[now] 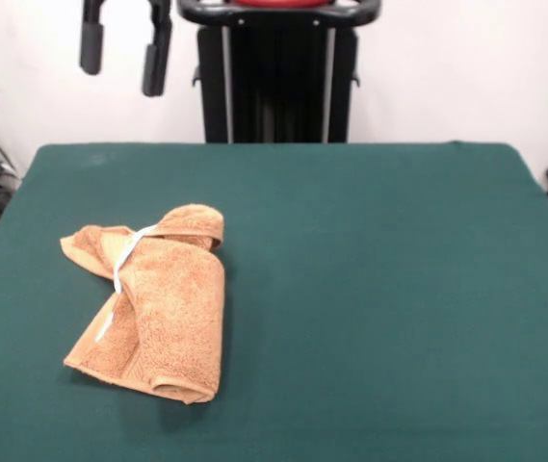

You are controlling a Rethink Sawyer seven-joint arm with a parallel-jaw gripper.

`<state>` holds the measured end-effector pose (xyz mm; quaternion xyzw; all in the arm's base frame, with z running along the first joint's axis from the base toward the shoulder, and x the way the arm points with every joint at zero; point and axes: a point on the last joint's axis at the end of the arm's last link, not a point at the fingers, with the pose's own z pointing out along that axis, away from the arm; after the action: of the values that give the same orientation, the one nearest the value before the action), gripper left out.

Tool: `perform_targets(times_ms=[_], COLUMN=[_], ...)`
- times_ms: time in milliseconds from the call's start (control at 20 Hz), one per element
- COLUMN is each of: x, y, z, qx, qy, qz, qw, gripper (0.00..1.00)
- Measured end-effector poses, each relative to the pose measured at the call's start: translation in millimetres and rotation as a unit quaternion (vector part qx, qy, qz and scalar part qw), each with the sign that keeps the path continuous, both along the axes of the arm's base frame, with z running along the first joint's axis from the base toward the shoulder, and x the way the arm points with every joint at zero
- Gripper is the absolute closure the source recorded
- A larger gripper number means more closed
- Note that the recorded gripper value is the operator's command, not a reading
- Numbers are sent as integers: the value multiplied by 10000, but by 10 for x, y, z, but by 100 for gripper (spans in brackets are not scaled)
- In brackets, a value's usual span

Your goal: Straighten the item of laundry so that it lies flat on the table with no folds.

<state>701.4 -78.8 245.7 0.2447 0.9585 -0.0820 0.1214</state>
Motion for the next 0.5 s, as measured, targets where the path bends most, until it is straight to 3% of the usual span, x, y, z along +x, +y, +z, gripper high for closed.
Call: perform_targets(times_ms=[500], x=[73], y=[143], z=[-155], qx=[226], qy=[-123], qz=[142], qw=[9996], gripper=[0])
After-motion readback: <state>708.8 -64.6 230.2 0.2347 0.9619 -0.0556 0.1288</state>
